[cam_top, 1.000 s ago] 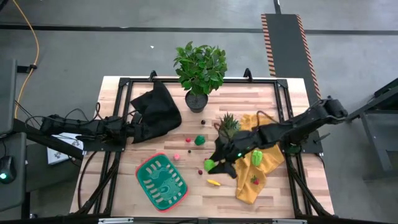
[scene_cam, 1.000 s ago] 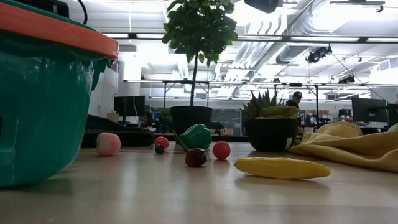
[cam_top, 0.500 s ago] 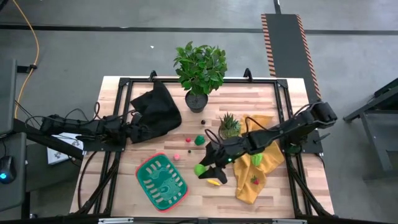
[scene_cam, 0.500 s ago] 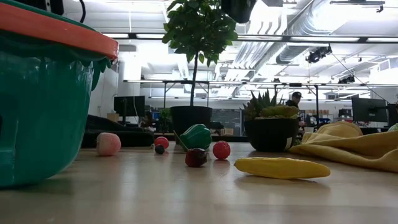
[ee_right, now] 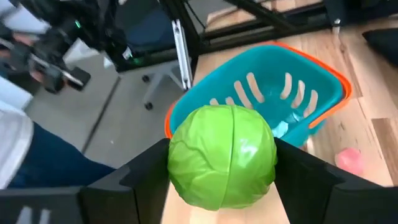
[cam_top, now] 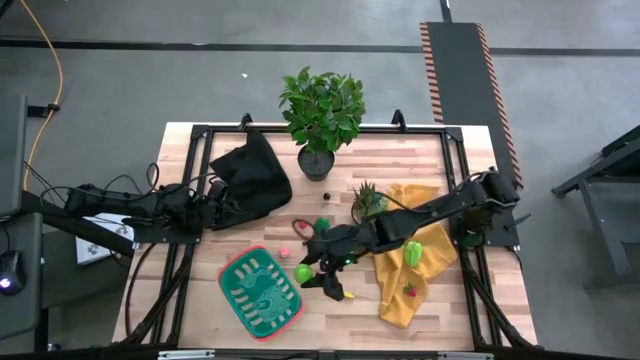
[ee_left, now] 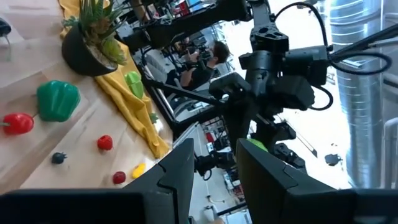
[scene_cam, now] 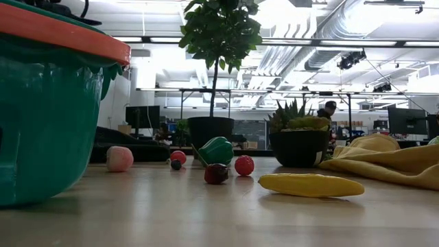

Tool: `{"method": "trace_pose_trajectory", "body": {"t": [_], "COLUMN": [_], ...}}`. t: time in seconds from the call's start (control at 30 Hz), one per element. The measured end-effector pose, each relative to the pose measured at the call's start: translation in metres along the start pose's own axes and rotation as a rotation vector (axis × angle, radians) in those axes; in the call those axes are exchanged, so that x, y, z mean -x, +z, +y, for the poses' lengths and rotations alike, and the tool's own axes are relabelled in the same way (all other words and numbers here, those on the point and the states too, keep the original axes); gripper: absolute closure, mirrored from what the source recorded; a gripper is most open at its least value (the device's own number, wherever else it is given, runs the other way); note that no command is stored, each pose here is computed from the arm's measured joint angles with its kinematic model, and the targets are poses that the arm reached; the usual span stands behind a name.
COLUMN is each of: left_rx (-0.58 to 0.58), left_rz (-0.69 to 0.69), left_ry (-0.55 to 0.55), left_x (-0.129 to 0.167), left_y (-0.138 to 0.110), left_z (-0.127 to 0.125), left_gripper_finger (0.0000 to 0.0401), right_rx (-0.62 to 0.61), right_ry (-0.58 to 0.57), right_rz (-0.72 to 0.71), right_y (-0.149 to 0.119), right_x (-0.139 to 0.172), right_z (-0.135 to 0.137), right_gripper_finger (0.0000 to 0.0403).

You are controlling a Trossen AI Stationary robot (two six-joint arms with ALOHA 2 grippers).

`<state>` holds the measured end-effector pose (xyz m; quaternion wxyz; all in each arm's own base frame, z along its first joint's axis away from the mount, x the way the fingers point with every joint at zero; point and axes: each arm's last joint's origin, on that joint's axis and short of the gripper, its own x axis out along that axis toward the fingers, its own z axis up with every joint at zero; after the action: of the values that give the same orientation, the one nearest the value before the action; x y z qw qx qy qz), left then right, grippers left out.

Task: Pick and placing Produce into tupperware
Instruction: Put the green cabbage into the blue basket

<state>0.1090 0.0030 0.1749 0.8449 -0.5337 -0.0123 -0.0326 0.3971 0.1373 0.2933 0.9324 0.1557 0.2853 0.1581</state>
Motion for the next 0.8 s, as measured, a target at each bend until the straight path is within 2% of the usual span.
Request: {"method": "trace_pose_trajectory", "body": {"t": [0.3,0.8], "left_rx": [-0.027,-0.062], "left_rz": [0.008,0.03], "left_ry": [0.008,0.072], "left_x": [0.0,0.0], "left_y": [-0.001,-0.003], "left_z": [0.001,0.007], "left_gripper_finger": [0.029,0.029], "right_rx": [0.047,0.089], "right_ry": [0.045,0.031], "right_rz": [0.056,0.054], "right_y": [0.008,0.008], "right_x": [-0.029,-0.033], "right_z": [0.002,-0.005], "right_gripper_finger": [0.0171,0.0171]}}
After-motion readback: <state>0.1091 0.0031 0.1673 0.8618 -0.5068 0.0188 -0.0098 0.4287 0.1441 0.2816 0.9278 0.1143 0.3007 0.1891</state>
